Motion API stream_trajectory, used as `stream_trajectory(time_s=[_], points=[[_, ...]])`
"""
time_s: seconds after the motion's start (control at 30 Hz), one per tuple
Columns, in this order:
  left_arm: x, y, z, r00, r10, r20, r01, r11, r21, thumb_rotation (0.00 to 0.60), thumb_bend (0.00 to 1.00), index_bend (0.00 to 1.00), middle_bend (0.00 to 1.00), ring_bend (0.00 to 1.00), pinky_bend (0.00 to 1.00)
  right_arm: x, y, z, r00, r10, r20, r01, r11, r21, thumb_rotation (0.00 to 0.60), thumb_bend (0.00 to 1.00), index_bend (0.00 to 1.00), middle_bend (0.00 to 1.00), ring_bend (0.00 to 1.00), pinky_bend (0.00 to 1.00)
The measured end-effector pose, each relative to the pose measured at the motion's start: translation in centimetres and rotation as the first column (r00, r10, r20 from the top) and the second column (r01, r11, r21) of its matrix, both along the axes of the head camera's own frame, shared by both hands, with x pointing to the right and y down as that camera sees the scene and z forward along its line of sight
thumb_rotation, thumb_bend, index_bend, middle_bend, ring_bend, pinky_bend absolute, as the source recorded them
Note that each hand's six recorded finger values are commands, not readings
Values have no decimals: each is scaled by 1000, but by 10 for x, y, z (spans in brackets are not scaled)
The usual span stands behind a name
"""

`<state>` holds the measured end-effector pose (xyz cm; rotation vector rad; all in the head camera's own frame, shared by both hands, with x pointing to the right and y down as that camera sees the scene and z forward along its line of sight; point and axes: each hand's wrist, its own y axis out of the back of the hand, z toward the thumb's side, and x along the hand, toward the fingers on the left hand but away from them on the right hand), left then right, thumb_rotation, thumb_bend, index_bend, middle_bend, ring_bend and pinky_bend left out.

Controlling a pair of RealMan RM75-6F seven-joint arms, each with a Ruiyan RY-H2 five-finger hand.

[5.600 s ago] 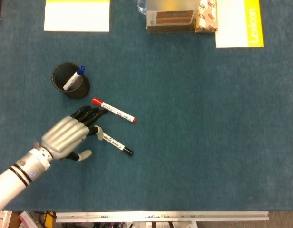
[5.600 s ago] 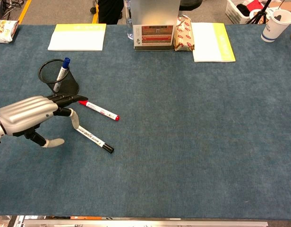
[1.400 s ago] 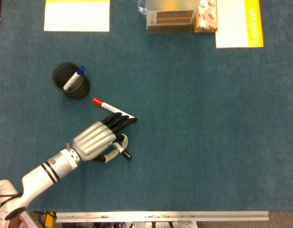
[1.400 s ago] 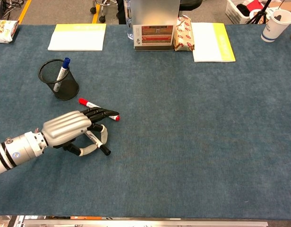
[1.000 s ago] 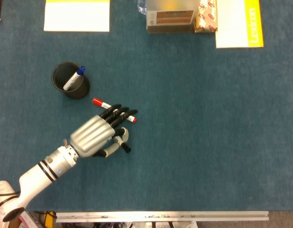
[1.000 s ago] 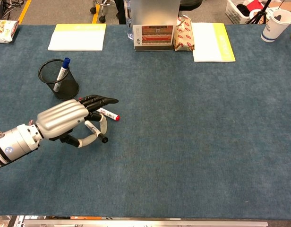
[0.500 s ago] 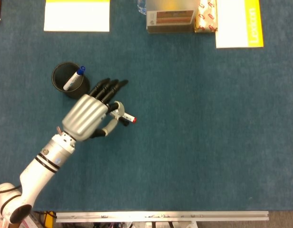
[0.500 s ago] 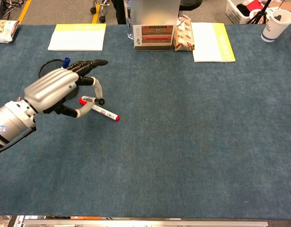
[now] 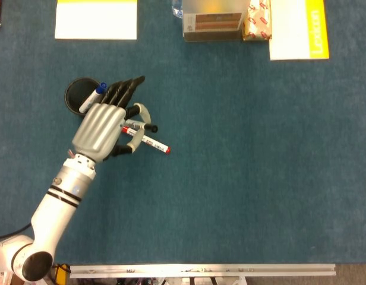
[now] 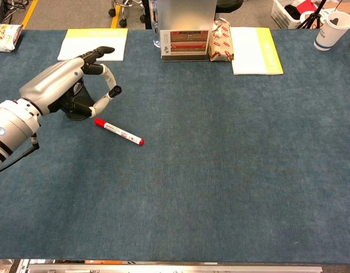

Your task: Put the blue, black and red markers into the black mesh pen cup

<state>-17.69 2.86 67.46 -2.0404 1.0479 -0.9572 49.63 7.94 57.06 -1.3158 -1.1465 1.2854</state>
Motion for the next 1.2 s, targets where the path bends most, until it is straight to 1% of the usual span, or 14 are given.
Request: stream_trajectory(time_s=[0.33,0.47,0.73,0.97,1.2], points=[[-5,-18,-14,999,-33,-12,34,997,76,600,440,517,0,0,47,1,-1,1,1000,3,-1,-3,1000,-4,600,0,339,325,420,643],[-8,-22,-16,999,-39,2,39,995,92,600,440,518,0,0,47,0,0,1,1000,2,-3,-2,1000,-5,600,0,339,325,419,643],[-18,-30,-14,998,-66,23,63,992,107,600,440,521,0,0,47,0,0,2,1000,4,-5,-4,1000,-6,600,0,339,325,419,643],[-31,-41,-9,994,-109,33,105,989,109,600,440,522,0,0,47,0,0,2,1000,4,-5,-4,1000,-6,600,0,339,325,419,642],[-42,-46,-7,990,-136,45,130,985,114,600,440,522,0,0,47,0,0,3,1000,3,-7,-3,1000,-9,600,0,339,325,419,643]])
